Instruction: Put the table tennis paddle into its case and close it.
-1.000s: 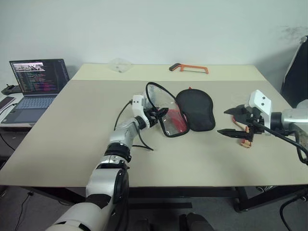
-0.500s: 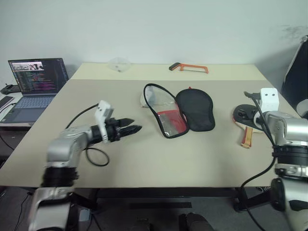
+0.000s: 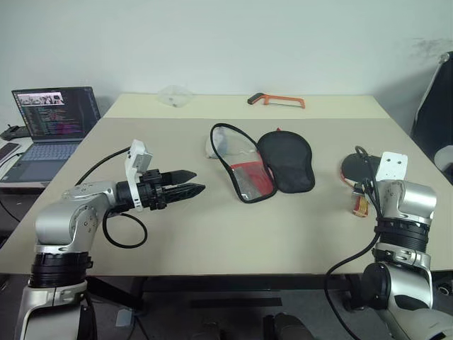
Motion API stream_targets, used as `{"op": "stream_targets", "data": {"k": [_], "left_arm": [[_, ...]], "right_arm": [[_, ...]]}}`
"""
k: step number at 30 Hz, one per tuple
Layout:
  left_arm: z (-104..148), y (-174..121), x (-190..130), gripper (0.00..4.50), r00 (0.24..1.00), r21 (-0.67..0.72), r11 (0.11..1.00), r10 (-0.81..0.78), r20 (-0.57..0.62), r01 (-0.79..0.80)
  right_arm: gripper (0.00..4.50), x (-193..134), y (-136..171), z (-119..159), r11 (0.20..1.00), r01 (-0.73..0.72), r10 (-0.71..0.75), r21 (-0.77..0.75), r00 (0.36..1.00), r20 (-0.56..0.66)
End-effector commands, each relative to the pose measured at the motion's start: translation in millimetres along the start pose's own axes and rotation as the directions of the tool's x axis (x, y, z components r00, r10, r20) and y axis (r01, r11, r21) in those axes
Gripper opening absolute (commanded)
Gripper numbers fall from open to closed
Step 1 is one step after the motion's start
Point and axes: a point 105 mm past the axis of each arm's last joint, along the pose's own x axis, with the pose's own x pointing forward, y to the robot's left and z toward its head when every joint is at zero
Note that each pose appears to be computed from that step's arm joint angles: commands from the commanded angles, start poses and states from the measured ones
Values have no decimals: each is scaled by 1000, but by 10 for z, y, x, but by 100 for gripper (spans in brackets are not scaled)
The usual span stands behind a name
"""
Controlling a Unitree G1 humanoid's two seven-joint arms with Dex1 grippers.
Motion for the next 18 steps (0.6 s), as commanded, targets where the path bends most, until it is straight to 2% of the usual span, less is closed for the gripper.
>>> {"op": "stream_targets", "data": {"k": [1,9,12,18], "left_arm": [[80,-72,26,319,1000,31,999,-16,14,16],[91,-62,-3,319,1000,29,1000,0,16,0],[93,-69,11,324,1000,29,1000,-2,17,1],[98,-60,41,324,1000,31,1000,0,20,0]], "right_arm": [[450,8,63,91,999,-26,25,34,999,30],[450,17,204,-2,995,-86,85,47,996,5],[386,60,239,-34,994,-95,95,61,995,6],[177,128,258,5,994,-87,86,72,996,20]]}}
